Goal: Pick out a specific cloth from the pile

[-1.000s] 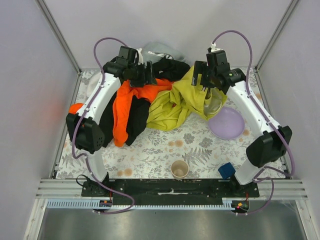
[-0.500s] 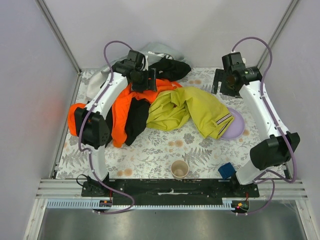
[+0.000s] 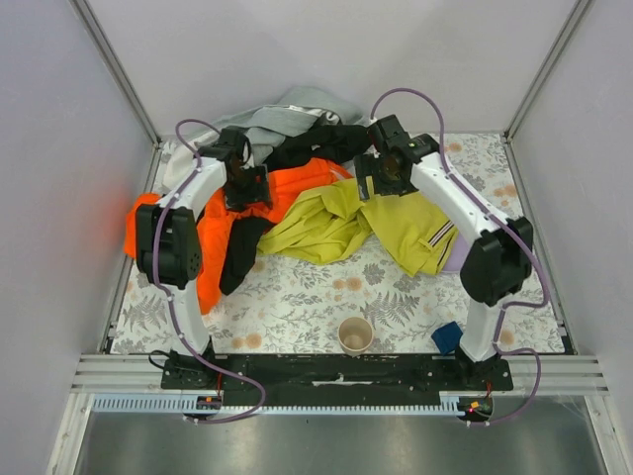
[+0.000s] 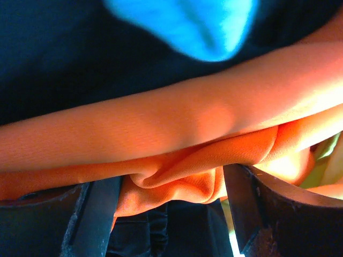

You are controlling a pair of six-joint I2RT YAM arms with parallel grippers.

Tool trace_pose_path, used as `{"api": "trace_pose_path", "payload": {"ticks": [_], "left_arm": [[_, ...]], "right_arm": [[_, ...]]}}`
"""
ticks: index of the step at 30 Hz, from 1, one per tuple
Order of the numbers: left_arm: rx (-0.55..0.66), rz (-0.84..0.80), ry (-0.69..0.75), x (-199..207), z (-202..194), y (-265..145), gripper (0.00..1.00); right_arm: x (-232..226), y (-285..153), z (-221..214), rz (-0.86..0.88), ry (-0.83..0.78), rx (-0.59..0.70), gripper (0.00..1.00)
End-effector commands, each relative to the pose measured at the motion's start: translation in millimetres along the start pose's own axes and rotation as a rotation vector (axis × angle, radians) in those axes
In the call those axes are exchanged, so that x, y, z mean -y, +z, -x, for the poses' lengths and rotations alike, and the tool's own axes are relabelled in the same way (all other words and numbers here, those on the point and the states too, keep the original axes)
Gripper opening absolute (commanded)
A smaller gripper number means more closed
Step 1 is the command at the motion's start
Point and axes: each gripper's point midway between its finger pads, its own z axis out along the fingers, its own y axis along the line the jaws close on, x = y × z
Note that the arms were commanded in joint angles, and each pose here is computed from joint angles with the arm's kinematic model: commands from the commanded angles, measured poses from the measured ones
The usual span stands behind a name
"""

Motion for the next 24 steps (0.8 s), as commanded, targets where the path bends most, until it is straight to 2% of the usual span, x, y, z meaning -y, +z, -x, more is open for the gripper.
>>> {"api": "trace_pose_path", "payload": {"ticks": [1,6,11,16,24], "left_arm": [[0.004,0.127,-0.122,-75.1,-3.7,-24.8,0.81],[0.004,0.095,-0.117,-70.5,-4.8,-28.6,0.80],[-0.015,0.054,-0.135,-62.0,-11.3,-23.2,0.79],[-0.027,0.039,-0.132,-57.1,-12.6,-19.4,0.78],[-0.035,0.017,-0.111,-47.0,-10.5,-15.1,0.78]], "right_arm": [[2.5,31.1,30.6,-0.019,-0.082,0.061,0.98],[-30.8,63.4,32.1,0.084,-0.152,0.035,0.98],[-62.4,92.4,-11.4,0.207,-0.195,-0.099,0.98],[-89.5,96.4,-52.9,0.298,-0.285,-0.176,0.98],[-79.0,135.4,-102.4,0.147,-0.364,-0.285,0.98]]}}
